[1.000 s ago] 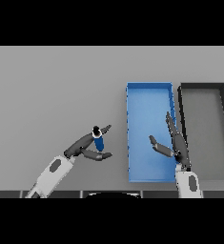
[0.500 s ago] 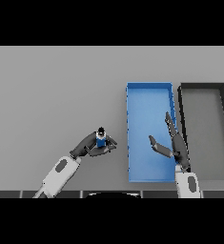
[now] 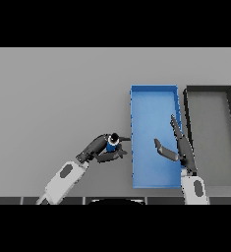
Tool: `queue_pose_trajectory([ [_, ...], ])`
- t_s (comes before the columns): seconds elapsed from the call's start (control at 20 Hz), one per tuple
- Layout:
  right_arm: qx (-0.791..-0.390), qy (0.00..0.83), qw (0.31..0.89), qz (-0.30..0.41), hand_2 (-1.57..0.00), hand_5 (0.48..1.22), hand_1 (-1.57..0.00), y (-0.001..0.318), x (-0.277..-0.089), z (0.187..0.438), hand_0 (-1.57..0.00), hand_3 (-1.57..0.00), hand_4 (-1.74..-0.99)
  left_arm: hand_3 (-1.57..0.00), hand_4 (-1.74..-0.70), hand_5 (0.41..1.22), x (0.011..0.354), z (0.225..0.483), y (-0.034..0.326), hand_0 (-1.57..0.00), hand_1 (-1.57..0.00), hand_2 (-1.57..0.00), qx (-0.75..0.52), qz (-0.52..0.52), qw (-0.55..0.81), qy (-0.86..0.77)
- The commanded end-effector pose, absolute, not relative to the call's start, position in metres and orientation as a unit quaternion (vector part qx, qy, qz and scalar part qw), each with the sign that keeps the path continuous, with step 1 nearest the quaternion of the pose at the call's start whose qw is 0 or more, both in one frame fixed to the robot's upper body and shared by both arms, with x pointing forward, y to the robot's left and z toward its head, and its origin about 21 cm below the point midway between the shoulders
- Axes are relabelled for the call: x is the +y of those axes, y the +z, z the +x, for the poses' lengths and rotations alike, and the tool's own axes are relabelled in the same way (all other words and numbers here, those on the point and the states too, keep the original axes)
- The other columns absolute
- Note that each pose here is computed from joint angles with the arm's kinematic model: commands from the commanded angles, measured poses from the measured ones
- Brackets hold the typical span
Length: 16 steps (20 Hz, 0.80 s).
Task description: Pick up the blue pipe and place it into the blue bin.
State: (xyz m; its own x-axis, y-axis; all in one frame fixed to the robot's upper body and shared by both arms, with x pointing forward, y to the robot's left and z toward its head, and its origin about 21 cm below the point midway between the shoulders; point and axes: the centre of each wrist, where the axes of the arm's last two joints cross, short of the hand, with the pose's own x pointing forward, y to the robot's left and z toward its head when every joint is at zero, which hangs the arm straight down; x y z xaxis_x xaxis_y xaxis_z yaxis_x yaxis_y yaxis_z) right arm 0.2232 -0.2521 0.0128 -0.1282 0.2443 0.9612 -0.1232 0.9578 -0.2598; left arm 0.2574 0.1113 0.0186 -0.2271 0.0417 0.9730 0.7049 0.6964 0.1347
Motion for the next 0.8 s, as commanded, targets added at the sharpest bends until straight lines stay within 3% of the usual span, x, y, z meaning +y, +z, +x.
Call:
queue_pose_trajectory([
  [0.0, -0.736, 0.145, 0.660, -0.043, 0.00, 0.631, 0.00, 0.009, -0.249, 0.222, 0.00, 0.00, -1.221, -1.44, -1.72, 1.210, 0.110, 0.258, 0.027, -1.54, -1.54, -1.55, -0.728, -0.259, 0.561, -0.296],
  [0.3, -0.744, 0.145, 0.651, -0.044, 0.00, 0.635, 0.00, 0.008, -0.255, 0.218, 0.00, 0.00, -1.195, -1.44, -1.73, 1.218, 0.100, 0.259, 0.054, -1.56, -1.56, -1.56, -0.717, -0.267, 0.558, -0.321],
  [0.55, -0.736, 0.138, 0.662, -0.032, 0.00, 0.629, 0.00, 0.008, -0.258, 0.219, 0.00, 0.00, -1.174, -1.44, -1.73, 1.219, 0.101, 0.259, 0.052, -1.57, -1.57, -1.57, -0.707, -0.268, 0.567, -0.327],
  [0.75, -0.733, 0.134, 0.666, -0.019, 0.00, 0.623, 0.00, 0.009, -0.255, 0.220, 0.00, 0.00, -1.209, -1.44, -1.73, 1.220, 0.100, 0.254, 0.049, -1.57, -1.57, -1.57, -0.710, -0.265, 0.562, -0.332],
])
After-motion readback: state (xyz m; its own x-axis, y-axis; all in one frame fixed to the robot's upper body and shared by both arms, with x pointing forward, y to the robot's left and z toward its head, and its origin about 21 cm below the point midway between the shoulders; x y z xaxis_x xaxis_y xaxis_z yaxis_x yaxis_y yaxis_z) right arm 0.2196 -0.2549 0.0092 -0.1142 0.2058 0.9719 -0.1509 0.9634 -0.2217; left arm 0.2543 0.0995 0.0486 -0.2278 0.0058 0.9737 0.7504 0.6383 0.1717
